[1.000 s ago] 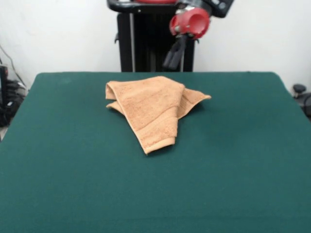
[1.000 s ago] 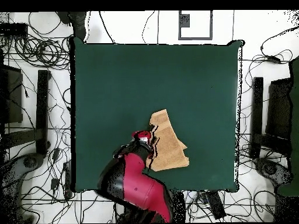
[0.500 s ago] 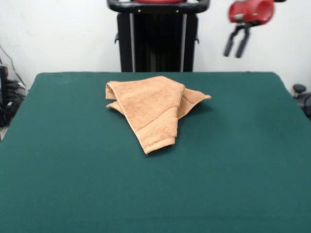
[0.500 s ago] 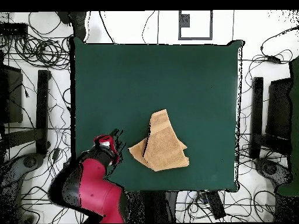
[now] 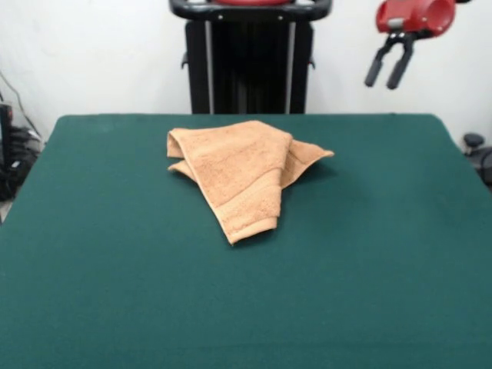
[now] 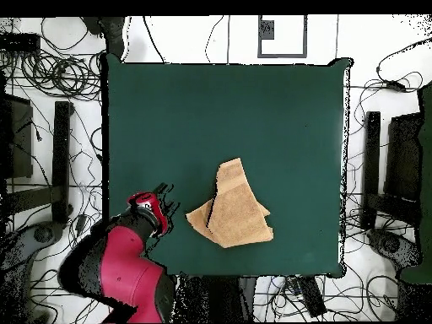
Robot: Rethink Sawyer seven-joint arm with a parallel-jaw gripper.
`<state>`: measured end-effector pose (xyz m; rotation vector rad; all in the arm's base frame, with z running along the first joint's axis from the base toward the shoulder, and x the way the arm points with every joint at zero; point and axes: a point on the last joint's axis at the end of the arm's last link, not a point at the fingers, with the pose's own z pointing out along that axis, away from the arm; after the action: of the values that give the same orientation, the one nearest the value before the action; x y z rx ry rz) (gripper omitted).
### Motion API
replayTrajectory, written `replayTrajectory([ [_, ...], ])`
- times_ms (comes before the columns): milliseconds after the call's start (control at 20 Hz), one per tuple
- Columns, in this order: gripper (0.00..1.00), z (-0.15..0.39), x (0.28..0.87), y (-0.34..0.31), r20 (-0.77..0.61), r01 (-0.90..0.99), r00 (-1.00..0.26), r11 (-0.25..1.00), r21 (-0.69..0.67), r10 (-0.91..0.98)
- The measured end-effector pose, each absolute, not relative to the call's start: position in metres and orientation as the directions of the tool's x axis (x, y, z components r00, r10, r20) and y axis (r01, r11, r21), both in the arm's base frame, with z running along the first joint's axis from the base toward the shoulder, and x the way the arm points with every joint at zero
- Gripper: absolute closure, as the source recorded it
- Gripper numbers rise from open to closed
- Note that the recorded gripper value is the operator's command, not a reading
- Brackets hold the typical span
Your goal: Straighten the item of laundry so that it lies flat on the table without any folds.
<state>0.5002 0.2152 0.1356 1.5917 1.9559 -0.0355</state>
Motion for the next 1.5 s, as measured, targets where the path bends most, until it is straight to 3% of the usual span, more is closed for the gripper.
replayTrajectory([
  [700, 0.00, 0.106, 0.536, 0.124, -0.531, 0.921, 0.008, 0.201, 0.334, 0.847],
  [1500, 0.00, 0.088, 0.473, 0.242, -0.576, 0.907, -0.112, 0.320, 0.273, 0.810],
])
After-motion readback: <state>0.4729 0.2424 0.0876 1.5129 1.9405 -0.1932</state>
